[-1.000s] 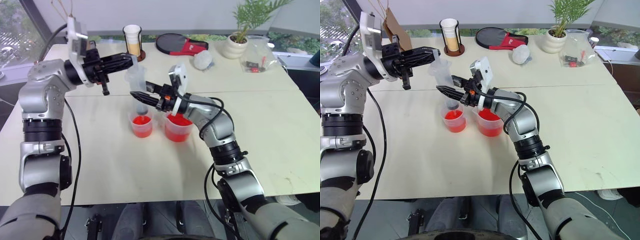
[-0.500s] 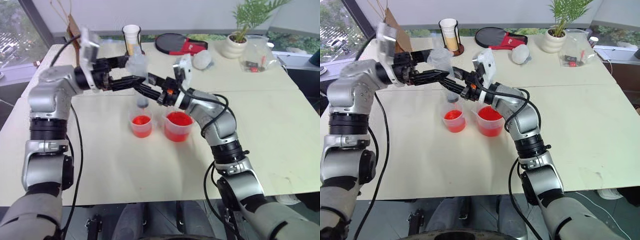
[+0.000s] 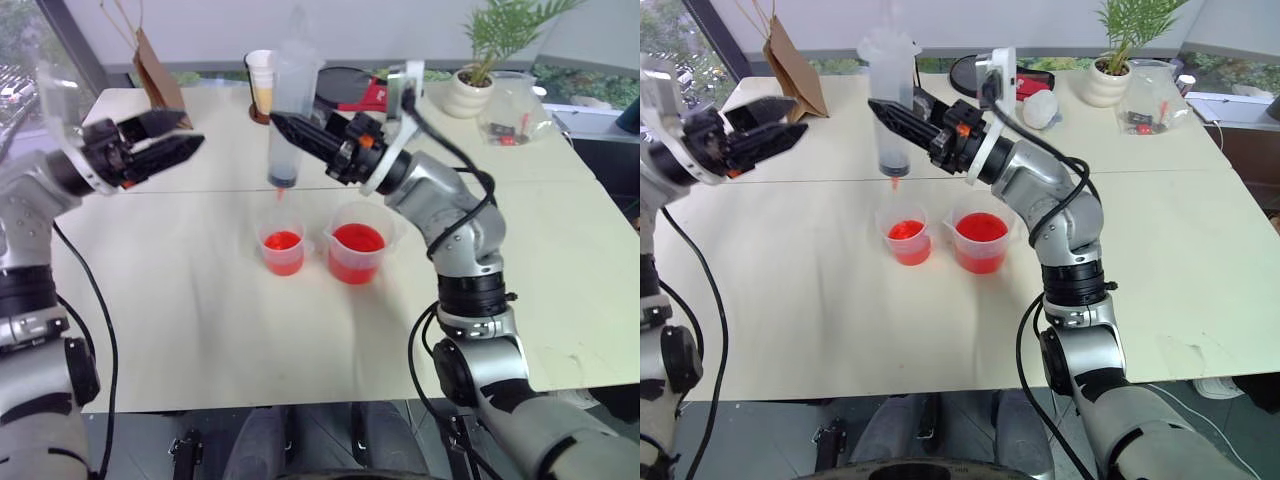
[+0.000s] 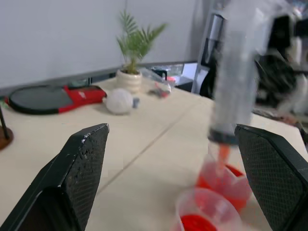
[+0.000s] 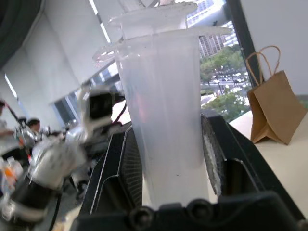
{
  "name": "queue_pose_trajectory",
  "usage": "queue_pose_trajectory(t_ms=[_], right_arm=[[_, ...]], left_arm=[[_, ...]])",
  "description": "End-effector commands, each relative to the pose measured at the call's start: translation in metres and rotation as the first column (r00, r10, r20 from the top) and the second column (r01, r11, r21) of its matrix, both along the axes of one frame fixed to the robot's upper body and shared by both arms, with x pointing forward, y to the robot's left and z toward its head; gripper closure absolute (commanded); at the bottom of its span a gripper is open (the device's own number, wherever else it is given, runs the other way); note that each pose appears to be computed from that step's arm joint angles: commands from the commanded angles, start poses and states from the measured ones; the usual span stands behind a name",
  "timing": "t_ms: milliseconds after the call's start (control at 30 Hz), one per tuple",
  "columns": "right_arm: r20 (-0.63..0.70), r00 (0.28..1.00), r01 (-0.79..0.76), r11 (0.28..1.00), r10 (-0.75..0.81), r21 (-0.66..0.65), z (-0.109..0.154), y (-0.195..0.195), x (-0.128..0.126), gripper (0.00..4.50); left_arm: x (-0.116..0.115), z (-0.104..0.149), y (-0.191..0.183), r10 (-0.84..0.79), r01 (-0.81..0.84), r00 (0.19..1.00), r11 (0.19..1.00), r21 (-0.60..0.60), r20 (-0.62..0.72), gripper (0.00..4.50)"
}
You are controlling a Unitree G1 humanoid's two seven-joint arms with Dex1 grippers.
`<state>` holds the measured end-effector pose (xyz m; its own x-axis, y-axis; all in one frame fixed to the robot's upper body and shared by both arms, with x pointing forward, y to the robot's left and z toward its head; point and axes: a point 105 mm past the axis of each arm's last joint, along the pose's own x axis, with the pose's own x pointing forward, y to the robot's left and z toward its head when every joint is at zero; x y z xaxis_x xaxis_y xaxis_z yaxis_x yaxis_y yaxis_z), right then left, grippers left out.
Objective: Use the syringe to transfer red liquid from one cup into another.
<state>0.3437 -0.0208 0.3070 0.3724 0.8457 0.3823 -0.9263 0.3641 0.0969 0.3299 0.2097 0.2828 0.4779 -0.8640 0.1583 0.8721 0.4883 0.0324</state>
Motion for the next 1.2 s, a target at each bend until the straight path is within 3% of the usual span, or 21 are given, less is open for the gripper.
queue_pose_trajectory(t_ms=[33, 133, 233, 300, 367, 467, 533, 700, 933, 1200], right_arm=[[-0.049, 0.997, 0.071, 0.993, -0.067, 0.089, 0.046, -0.037, 0.005, 3.09], [-0.155, 0.974, 0.177, 0.981, -0.163, 0.078, 0.070, -0.080, 0.015, 3.09], [-0.259, 0.914, 0.293, 0.949, -0.313, -0.112, 0.067, -0.123, 0.022, 3.09], [-0.371, 0.808, 0.337, 0.876, -0.457, -0.345, 0.034, -0.164, 0.023, 3.09], [-0.493, 0.607, 0.369, 0.770, -0.623, -0.520, -0.006, -0.216, 0.019, 3.09], [-0.581, 0.385, 0.303, 0.693, -0.717, -0.654, -0.060, -0.254, 0.003, 3.09], [-0.610, 0.316, 0.249, 0.684, -0.727, -0.685, -0.085, -0.261, -0.004, 3.09], [-0.636, 0.267, 0.179, 0.686, -0.724, -0.706, -0.118, -0.257, -0.006, 3.09], [-0.649, 0.205, 0.141, 0.678, -0.733, -0.721, -0.153, -0.251, 0.001, 3.09], [-0.598, 0.182, 0.145, 0.623, -0.781, -0.769, -0.164, -0.254, 0.008, 3.09]], left_arm=[[-0.016, 0.001, -0.027, -0.090, 0.087, 0.995, 0.993, 0.081, 0.043, 0.23], [-0.020, -0.007, -0.046, -0.135, 0.125, 0.989, 0.981, 0.150, 0.054, 0.23], [-0.036, -0.003, -0.064, -0.251, 0.242, 0.967, 0.960, 0.142, 0.048, 0.23], [-0.047, -0.010, -0.082, -0.324, 0.311, 0.945, 0.931, 0.191, 0.041, 0.23], [-0.056, -0.025, -0.103, -0.397, 0.380, 0.917, 0.891, 0.249, 0.022, 0.23], [-0.062, -0.035, -0.123, -0.473, 0.456, 0.881, 0.854, 0.251, 0.009, 0.23], [-0.060, -0.038, -0.128, -0.489, 0.473, 0.872, 0.847, 0.244, 0.006, 0.23], [-0.058, -0.041, -0.131, -0.505, 0.497, 0.863, 0.838, 0.223, -0.024, 0.23], [-0.054, -0.061, -0.131, -0.472, 0.465, 0.880, 0.827, 0.315, -0.058, 0.23], [-0.043, -0.071, -0.126, -0.402, 0.371, 0.916, 0.828, 0.421, -0.016, 0.23]])
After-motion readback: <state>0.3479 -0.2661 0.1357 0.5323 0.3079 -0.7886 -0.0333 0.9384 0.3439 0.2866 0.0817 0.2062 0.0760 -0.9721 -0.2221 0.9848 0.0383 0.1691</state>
